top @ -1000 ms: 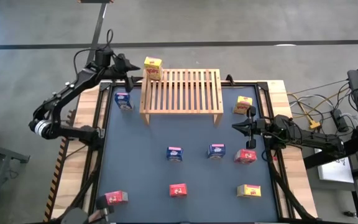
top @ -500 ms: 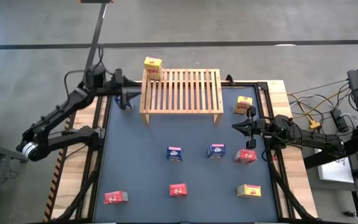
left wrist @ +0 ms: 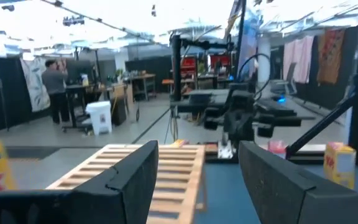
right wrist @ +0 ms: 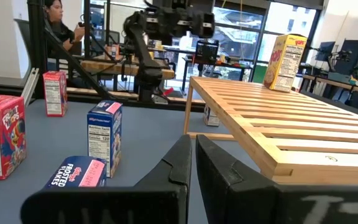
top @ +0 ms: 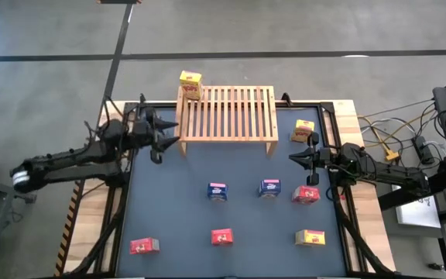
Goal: Stack cereal on shelf
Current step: Put the top yellow cereal box on the shelf aligned with the other yellow cereal box
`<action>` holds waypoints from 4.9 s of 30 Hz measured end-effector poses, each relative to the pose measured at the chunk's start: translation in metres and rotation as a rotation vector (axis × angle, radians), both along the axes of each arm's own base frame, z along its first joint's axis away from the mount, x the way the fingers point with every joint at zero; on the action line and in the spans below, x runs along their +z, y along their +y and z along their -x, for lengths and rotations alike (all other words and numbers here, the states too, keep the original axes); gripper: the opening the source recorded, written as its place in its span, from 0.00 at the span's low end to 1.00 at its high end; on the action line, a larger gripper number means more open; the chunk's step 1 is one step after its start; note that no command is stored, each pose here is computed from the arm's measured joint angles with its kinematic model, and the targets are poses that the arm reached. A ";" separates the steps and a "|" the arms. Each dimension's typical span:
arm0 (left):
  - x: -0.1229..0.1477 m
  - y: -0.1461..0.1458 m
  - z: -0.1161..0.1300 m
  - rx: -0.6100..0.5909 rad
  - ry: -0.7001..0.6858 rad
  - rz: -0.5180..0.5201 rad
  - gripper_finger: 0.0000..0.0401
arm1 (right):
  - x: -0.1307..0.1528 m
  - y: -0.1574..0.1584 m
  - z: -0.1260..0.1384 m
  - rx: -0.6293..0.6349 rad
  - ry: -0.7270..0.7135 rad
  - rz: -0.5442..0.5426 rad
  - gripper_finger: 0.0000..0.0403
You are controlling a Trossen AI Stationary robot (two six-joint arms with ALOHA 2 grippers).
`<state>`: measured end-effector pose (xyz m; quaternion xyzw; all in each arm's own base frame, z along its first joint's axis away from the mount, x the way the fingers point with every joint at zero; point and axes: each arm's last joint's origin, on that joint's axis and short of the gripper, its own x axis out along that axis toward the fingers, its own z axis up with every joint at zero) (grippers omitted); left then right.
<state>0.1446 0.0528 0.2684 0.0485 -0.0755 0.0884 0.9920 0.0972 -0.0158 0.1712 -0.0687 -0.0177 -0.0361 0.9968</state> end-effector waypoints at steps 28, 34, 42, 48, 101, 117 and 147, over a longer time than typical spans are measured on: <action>-0.014 -0.014 -0.055 0.009 -0.057 -0.037 0.52 | 0.004 0.000 0.000 0.001 -0.043 -0.003 0.03; -0.008 -0.015 -0.051 0.010 -0.096 -0.049 0.52 | 0.012 0.000 0.001 0.010 -0.127 -0.089 0.03; -0.008 -0.015 -0.051 0.006 -0.097 -0.033 0.52 | 0.044 -0.004 0.014 -0.222 -0.089 -0.191 0.03; -0.010 -0.015 -0.052 0.006 -0.070 -0.028 0.52 | 0.090 -0.004 0.040 -0.398 -0.073 -0.177 0.03; -0.016 -0.015 -0.054 -0.010 -0.027 0.056 0.52 | 0.079 -0.022 0.005 -0.911 0.220 -0.325 0.03; -0.016 -0.015 -0.054 -0.008 -0.026 0.057 0.52 | 0.073 -0.024 -0.004 -0.909 0.314 -0.269 0.45; -0.017 -0.015 -0.054 -0.008 -0.019 0.058 0.52 | 0.087 -0.023 -0.001 -0.907 0.187 -0.453 0.87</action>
